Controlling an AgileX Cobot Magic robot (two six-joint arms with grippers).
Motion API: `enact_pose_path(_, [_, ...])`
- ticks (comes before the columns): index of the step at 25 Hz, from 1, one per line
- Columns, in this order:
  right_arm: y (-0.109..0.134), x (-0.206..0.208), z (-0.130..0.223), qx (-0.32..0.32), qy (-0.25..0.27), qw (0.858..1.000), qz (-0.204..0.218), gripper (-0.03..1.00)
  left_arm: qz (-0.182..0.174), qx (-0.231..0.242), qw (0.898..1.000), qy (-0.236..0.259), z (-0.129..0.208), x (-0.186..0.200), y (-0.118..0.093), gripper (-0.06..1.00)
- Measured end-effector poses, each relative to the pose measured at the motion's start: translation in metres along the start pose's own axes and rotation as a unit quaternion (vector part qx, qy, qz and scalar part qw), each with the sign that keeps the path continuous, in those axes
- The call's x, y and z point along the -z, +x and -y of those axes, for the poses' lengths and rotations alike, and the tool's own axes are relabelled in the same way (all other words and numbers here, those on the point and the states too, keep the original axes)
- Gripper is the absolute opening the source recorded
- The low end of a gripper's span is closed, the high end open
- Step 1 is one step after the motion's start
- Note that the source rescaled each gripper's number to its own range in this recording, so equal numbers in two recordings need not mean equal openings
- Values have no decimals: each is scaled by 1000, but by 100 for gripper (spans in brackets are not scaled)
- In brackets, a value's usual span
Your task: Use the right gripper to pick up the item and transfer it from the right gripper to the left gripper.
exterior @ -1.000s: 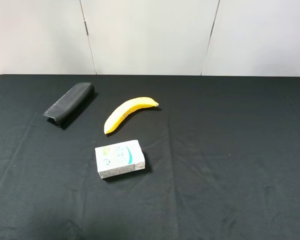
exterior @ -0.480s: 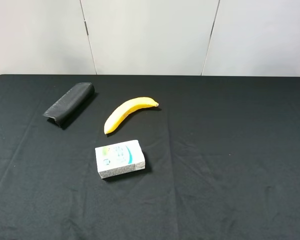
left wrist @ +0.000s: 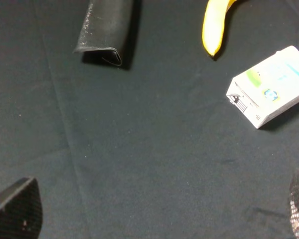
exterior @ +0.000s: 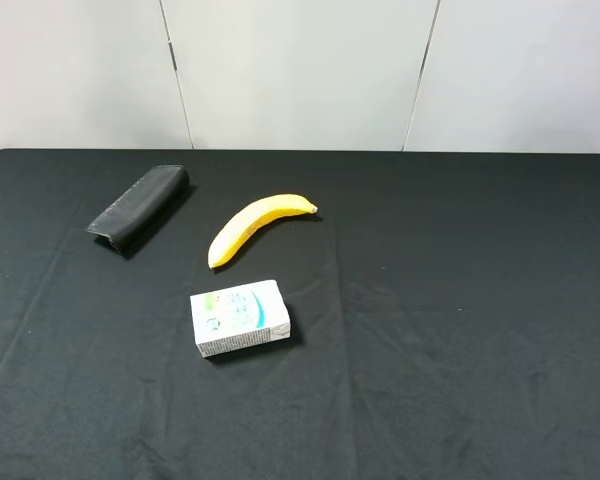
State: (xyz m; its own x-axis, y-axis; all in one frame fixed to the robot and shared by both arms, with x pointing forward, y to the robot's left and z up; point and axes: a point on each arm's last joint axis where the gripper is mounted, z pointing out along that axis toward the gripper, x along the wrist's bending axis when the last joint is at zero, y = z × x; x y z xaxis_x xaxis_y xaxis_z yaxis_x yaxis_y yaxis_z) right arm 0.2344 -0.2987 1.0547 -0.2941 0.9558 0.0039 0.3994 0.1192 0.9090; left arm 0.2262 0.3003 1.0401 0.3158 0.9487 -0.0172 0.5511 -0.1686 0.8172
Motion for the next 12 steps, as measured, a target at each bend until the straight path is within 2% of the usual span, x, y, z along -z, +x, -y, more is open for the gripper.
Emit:
enact_pose_path(7, [0, 0, 0, -4, 0, 1000, 7, 100, 0, 0, 1000, 0, 0, 0, 0, 97])
enact_pose_path(9, [0, 0, 0, -13, 0, 1000, 27, 100, -7, 4, 1000, 0, 0, 0, 0, 97])
enact_pose_path(12, [1, -1, 0, -39, 0, 996, 84, 100, -39, 26, 999, -1, 0, 0, -1, 97])
